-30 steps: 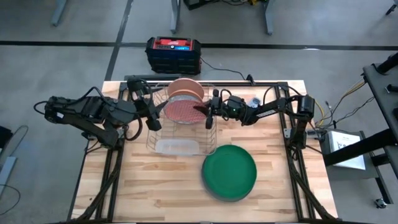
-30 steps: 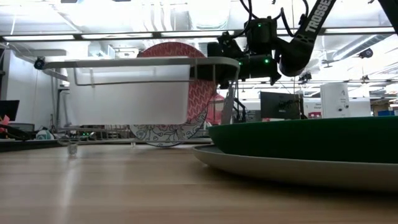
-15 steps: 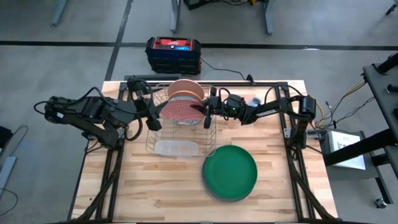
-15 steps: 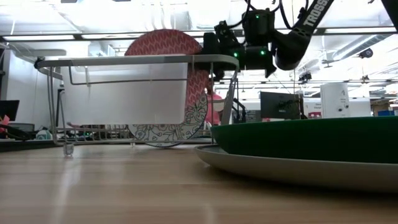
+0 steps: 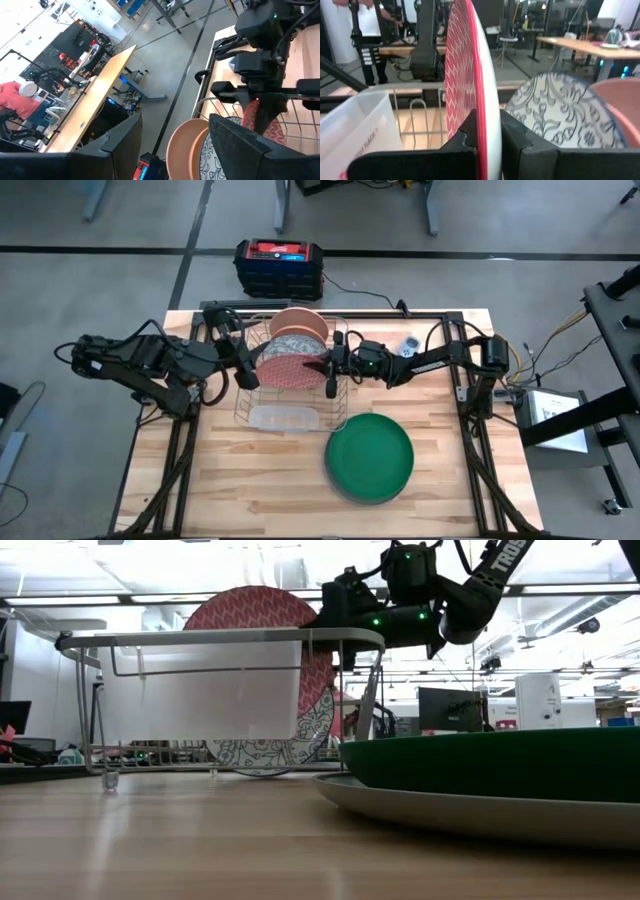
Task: Sort dishes
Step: Put the red patterned plate in the dish rack
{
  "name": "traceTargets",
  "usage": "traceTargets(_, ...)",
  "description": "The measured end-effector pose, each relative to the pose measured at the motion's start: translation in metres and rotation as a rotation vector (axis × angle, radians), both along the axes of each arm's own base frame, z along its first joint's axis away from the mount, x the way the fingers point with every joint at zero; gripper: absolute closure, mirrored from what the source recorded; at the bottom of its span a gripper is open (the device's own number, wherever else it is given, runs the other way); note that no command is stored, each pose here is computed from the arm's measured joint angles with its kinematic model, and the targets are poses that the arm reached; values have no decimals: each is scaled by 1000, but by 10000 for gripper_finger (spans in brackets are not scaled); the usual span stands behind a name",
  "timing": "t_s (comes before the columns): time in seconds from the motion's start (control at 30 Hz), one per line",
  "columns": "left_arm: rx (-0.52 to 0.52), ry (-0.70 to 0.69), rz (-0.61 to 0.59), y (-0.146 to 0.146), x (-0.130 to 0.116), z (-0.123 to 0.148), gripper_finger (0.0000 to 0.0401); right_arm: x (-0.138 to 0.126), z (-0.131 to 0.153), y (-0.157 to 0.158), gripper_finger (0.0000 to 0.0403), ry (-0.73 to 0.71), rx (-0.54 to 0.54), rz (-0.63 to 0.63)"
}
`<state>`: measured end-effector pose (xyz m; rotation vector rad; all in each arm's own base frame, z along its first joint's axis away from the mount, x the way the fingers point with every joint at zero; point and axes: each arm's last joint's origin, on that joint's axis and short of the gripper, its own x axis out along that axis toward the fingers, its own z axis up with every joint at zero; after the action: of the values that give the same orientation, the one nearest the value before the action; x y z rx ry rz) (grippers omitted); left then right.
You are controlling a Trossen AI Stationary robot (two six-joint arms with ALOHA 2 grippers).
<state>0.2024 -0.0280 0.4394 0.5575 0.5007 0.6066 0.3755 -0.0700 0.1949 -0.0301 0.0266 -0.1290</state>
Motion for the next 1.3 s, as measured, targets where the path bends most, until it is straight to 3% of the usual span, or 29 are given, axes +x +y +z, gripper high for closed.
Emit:
traceTargets(0.37, -6, 0, 3, 0, 0, -2, 182, 0, -14, -2, 384, 108, -3, -34)
traceTargets(1.0, -19, 18, 13, 0, 1, -9, 182, -1, -16, -3, 313, 130, 35, -52)
traceTargets(1.3, -51, 28, 32, 0, -1, -13, 182, -12, 2, -1, 280, 202, 90, -75)
